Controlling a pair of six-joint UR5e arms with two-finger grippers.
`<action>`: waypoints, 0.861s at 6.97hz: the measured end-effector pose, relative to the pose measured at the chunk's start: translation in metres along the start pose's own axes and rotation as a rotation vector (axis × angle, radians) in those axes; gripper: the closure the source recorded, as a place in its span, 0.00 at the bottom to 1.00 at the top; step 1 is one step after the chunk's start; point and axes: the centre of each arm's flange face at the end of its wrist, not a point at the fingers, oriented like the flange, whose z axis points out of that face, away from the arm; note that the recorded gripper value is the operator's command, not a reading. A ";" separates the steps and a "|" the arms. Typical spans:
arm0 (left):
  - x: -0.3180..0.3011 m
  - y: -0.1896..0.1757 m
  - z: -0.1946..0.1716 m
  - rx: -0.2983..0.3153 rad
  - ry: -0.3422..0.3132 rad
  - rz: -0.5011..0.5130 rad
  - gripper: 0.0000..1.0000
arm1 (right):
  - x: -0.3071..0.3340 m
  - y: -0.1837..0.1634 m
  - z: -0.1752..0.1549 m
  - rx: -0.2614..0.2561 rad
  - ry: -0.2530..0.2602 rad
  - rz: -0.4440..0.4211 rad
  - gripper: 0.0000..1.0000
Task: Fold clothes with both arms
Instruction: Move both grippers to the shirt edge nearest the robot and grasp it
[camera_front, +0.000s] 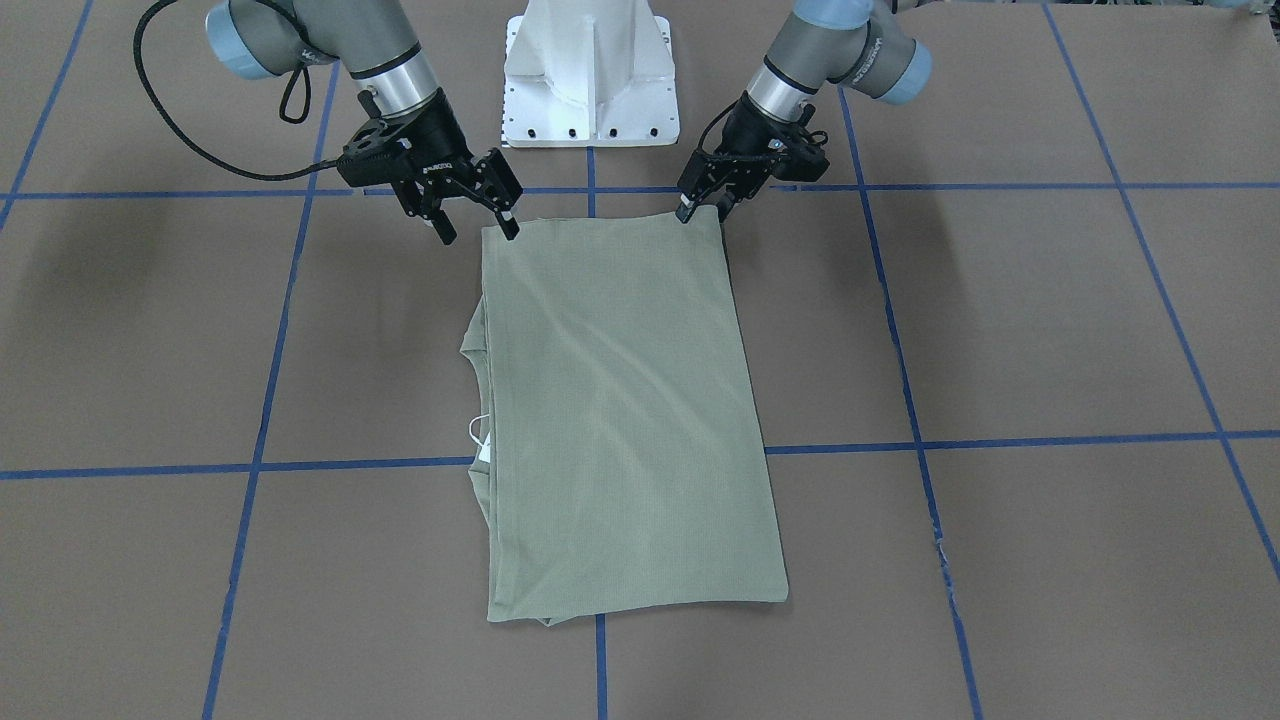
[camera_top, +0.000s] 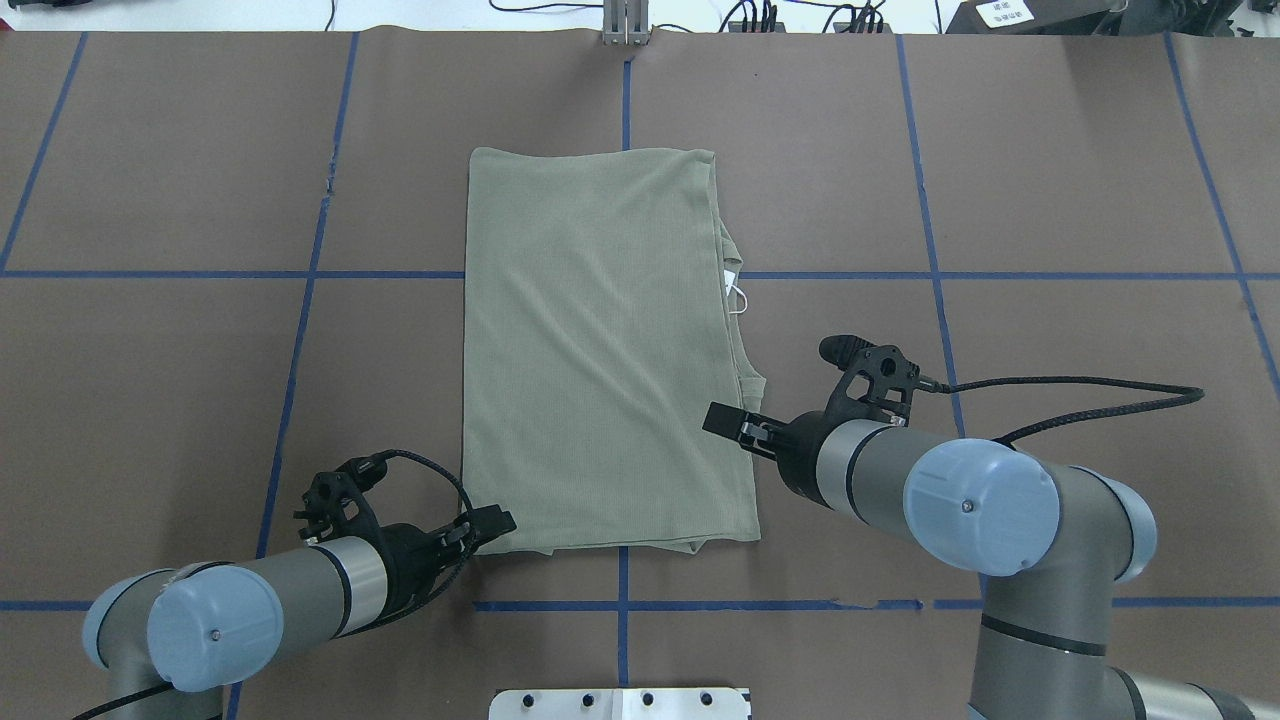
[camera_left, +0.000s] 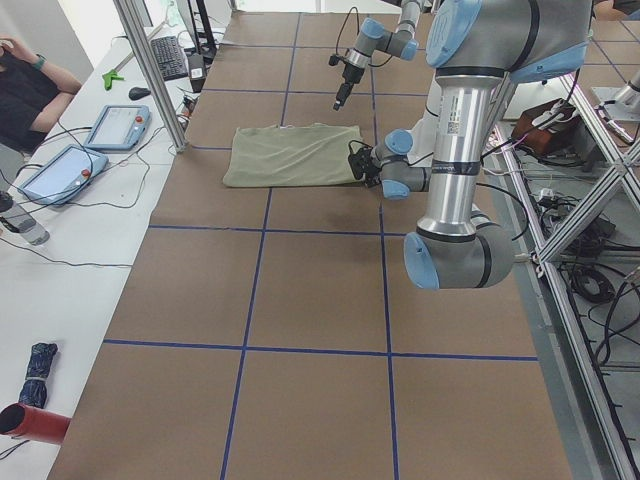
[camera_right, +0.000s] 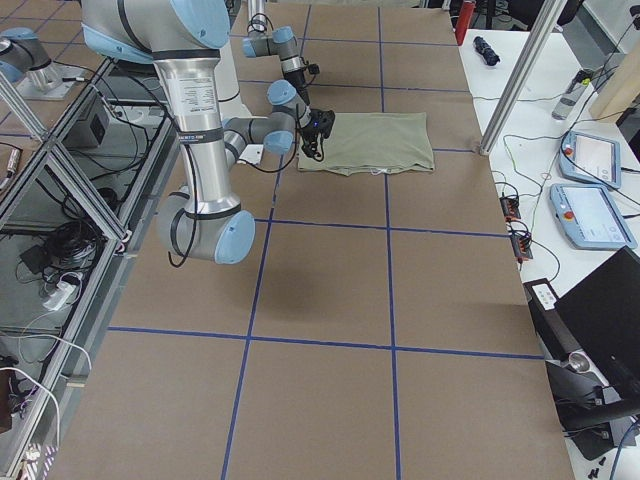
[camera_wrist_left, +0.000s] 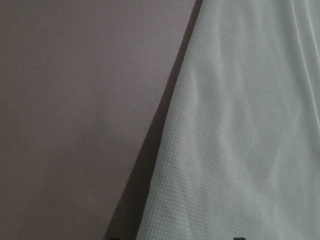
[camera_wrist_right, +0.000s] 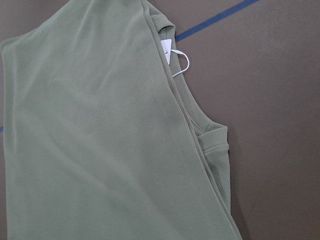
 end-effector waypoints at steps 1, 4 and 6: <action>0.001 0.001 0.001 0.000 0.001 -0.006 0.78 | 0.000 0.000 0.000 0.000 0.000 0.000 0.00; 0.003 0.001 0.000 -0.001 0.007 -0.033 1.00 | 0.003 0.002 0.008 0.014 0.015 0.006 0.10; 0.005 0.002 -0.002 -0.002 0.012 -0.036 1.00 | 0.002 0.015 0.016 0.019 0.063 0.105 0.11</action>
